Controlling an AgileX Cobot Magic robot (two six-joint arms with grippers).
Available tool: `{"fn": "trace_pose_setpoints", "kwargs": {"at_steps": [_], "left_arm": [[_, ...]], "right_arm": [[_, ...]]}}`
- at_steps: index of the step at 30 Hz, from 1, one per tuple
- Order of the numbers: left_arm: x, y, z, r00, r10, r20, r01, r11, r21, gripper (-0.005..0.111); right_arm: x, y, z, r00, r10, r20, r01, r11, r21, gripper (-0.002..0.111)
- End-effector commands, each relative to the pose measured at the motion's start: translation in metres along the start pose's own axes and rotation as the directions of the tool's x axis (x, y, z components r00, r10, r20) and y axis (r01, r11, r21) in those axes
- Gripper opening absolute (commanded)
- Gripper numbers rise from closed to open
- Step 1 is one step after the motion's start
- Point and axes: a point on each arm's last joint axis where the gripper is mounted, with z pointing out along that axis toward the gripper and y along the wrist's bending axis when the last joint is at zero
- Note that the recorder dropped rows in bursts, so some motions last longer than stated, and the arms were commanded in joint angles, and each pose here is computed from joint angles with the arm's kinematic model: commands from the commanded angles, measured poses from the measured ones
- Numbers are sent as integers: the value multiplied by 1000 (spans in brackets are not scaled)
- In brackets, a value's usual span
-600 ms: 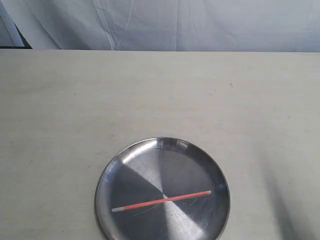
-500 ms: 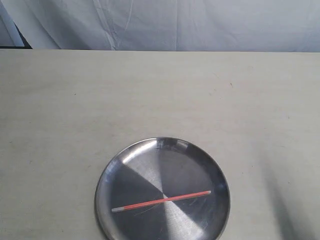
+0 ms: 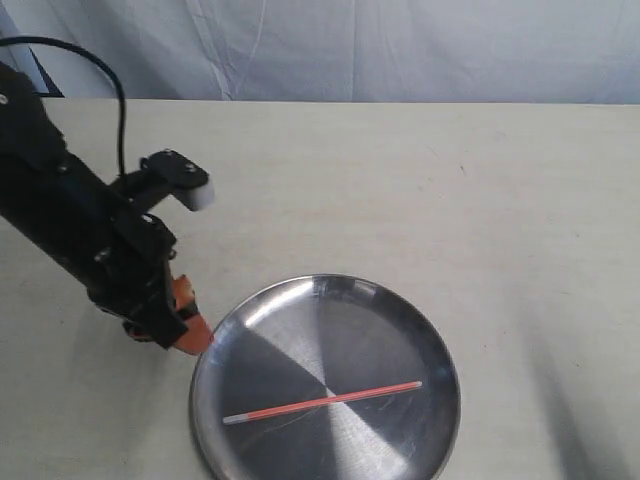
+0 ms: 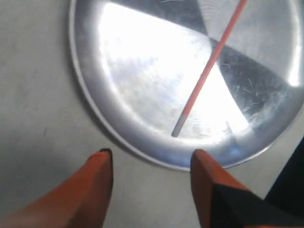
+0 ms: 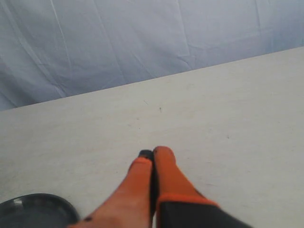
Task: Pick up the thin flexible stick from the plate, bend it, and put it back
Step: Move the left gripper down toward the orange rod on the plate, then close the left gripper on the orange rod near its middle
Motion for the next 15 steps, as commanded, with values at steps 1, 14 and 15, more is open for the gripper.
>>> {"fn": "trace_pose_setpoints", "kwargs": {"at_steps": [1,14,15], "left_arm": [[-18,-22,21,989,142,37,-143,990,10,52],[-22,-59,74,929,346,-130,-353,935,-35,52],[-20,-58,79,926,343,-158,-353,935,-41,52]], "right_arm": [[0,0,0,1000,-3,14,3,1000,4,0],[-1,0,0,1000,-3,21,3,1000,4,0],[-1,0,0,1000,-3,21,3,1000,4,0]]}}
